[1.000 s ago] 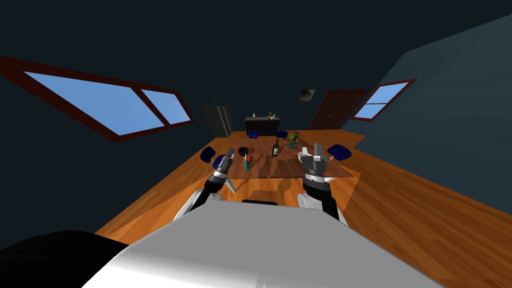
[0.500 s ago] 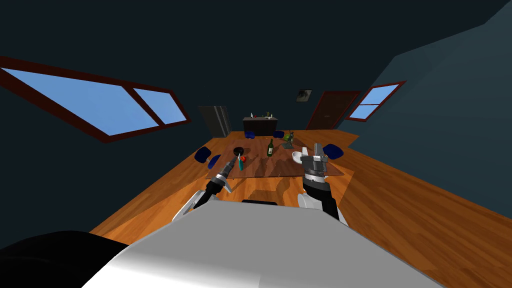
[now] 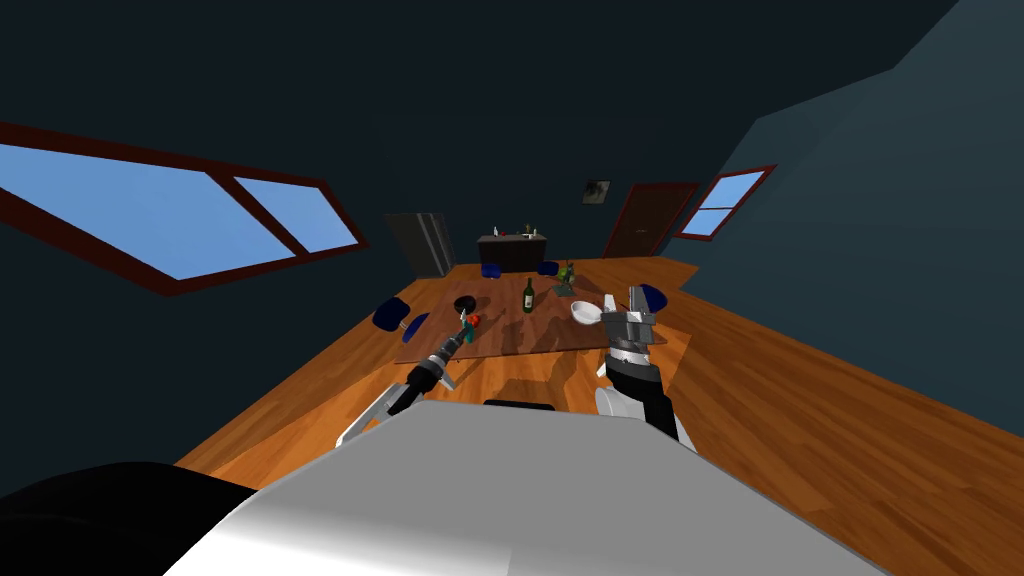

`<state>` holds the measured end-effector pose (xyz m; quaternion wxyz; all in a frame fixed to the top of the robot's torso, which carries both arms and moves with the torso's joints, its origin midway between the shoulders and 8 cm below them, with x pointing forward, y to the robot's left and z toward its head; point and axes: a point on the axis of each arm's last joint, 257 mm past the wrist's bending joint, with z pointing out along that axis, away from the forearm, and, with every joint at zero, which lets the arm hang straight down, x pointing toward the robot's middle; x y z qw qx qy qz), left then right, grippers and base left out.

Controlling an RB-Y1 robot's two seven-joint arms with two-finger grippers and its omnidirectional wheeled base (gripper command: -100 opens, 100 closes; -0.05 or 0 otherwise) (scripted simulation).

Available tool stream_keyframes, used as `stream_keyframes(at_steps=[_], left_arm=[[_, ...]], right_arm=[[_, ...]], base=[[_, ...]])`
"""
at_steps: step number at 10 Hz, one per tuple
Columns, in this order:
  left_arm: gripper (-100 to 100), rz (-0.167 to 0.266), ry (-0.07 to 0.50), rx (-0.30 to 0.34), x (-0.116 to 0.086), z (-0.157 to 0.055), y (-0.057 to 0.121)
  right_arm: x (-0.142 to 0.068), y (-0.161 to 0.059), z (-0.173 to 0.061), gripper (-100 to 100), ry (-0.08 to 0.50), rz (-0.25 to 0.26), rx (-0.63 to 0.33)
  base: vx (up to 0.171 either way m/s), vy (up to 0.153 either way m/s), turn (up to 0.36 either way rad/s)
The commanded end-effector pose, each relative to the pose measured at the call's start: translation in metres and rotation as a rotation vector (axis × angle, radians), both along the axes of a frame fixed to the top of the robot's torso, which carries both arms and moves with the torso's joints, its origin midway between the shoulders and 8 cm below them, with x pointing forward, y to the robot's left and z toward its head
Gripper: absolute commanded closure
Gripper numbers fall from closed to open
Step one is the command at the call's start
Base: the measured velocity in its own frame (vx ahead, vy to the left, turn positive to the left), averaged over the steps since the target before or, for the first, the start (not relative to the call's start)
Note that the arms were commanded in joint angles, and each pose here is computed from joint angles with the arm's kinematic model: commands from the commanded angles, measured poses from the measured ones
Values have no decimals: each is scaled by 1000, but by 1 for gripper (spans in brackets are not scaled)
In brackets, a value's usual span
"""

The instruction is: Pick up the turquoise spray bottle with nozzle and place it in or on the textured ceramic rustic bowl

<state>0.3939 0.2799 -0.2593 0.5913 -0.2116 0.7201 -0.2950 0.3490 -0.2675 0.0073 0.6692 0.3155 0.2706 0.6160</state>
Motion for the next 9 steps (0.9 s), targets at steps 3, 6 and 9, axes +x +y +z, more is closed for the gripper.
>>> stream_keyframes(at_steps=[3, 6, 9], left_arm=[[-100, 48, 105, 151, -8, -39, 40], [-100, 108, 216, 313, -21, -78, 98], [-100, 147, 281, 409, -32, -96, 137]], right_arm=[[0, 0, 0, 0, 0, 0, 0], [0, 0, 0, 0, 0, 0, 0], [0, 0, 0, 0, 0, 0, 0]], base=[[20, -67, -109], [29, -116, -159], [27, -46, -132]])
